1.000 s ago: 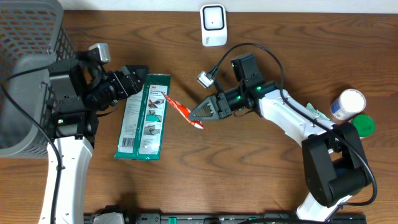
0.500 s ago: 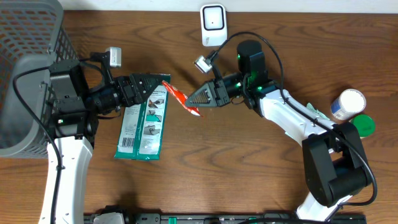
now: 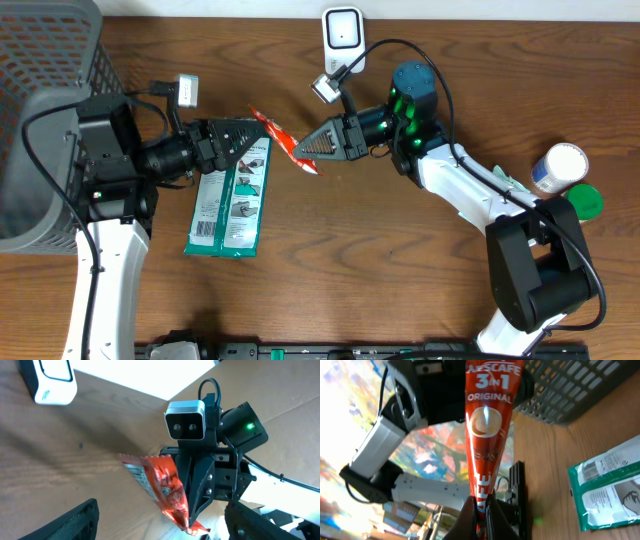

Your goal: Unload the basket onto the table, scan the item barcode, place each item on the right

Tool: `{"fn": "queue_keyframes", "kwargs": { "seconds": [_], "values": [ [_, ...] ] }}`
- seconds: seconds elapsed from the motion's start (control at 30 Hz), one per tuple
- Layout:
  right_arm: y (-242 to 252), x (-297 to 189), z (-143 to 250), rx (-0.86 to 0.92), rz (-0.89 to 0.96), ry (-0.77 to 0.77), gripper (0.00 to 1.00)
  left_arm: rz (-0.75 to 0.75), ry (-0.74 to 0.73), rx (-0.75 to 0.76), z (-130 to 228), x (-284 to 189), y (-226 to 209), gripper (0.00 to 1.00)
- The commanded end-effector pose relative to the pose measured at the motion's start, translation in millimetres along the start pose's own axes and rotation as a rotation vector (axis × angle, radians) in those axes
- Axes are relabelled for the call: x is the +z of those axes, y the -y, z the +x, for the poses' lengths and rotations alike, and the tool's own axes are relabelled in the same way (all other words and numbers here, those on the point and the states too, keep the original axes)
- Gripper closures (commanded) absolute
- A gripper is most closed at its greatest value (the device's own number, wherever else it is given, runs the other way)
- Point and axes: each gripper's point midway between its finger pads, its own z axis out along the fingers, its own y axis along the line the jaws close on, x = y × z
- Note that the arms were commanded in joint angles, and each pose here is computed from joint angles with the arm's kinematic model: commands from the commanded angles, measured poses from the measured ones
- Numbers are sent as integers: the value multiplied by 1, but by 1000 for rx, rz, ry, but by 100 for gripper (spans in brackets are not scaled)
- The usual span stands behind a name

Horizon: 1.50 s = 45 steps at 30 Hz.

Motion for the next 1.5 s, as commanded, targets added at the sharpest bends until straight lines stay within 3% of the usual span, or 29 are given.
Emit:
{"fn": "queue_keyframes", "kwargs": {
  "seconds": [0.0, 0.5, 0.73, 1.27, 1.47],
  "values": [
    [2, 4, -11, 55, 21, 58, 99, 28, 17, 75, -11, -2, 12, 20],
    [-20, 32, -24, -28, -11, 118, 99, 69, 1, 132, -8, 16, 31, 22],
    [-24, 34, -28, -77, -15, 141, 99, 99, -10, 153, -6, 23, 41, 41],
    [-26, 35, -24, -93, -21, 121, 99, -15, 66, 166, -22, 24, 23, 43],
    [-25, 35, -25, -97, -20, 122, 99, -28, 73, 165, -23, 24, 21, 80]
  ]
}}
